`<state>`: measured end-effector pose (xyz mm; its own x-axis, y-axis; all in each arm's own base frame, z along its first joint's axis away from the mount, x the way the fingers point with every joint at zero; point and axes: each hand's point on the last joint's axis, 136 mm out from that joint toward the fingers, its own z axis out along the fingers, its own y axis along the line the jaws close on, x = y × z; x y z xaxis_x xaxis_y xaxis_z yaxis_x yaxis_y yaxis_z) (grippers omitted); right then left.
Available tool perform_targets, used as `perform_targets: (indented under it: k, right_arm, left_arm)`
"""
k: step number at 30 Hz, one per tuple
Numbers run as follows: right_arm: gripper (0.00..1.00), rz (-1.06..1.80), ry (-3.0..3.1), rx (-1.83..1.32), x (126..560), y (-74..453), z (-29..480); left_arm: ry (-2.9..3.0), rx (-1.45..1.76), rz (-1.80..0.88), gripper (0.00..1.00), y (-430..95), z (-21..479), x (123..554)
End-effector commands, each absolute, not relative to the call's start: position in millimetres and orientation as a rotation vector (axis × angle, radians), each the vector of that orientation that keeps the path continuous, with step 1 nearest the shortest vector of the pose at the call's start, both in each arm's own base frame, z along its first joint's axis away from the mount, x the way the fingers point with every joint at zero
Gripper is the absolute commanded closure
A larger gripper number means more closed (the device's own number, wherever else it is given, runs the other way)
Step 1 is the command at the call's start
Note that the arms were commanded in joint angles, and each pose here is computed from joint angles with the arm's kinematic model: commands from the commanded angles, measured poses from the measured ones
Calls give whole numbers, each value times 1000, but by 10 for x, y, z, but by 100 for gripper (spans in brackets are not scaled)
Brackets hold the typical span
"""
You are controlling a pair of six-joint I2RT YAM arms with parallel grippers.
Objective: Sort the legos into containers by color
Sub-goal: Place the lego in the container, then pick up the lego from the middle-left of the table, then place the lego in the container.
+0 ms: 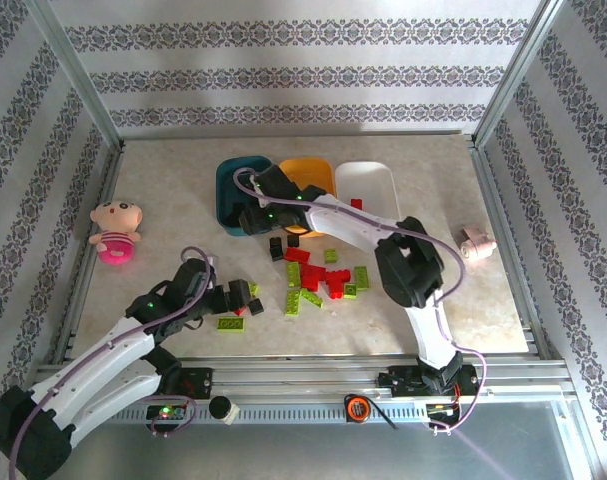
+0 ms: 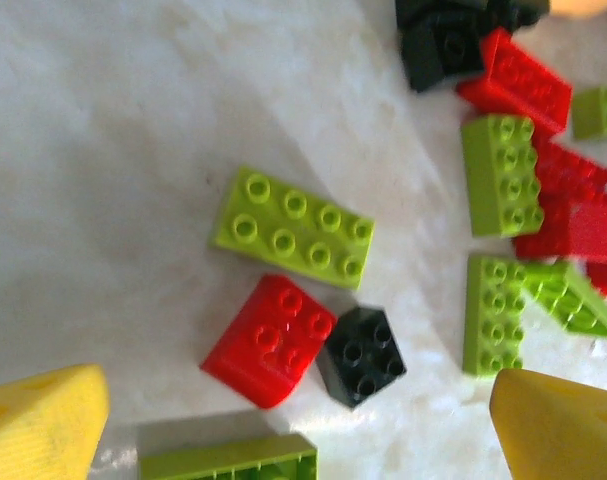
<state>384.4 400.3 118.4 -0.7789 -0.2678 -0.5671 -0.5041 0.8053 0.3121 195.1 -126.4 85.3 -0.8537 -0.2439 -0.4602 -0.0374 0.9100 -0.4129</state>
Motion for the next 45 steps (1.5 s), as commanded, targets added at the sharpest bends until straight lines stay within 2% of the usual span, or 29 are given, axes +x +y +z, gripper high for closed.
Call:
perform_targets:
  k: [1, 8, 17, 22, 25, 31, 37, 45]
  right_arm:
    - [32, 703, 2382, -513, 3795, 3917, 1498]
    - [30, 695, 2388, -483, 3510, 3569, 1457]
    - [29, 688, 2341, -442, 3395, 3265, 1636]
    - [29, 677, 2332, -427, 3364, 3189, 1675]
    - [29, 675, 2327, -417, 3353, 3151, 1699]
    - [29, 652, 2315, -369, 3309, 2953, 1751]
    - [29, 603, 2313, -287, 3208, 2620, 1722]
    - [29, 539, 2345, -200, 2959, 2227, 1559]
  left_arm:
    - [2661, -228, -388, 1, -1140, 601, 1707]
    - [2771, -76, -161, 2, -1163, 451, 1538]
    - [2855, 6, -165, 8, -1336, 264, 1530]
    - [2885, 31, -166, 20, -1399, 168, 1534]
    - [2887, 53, -167, 30, -1424, 176, 1546]
    - [2783, 48, -251, 46, -1491, 504, 1671]
    - [2589, 47, -360, 48, -1669, 1112, 2197]
    - [2388, 27, -552, 48, -2212, 1636, 3552]
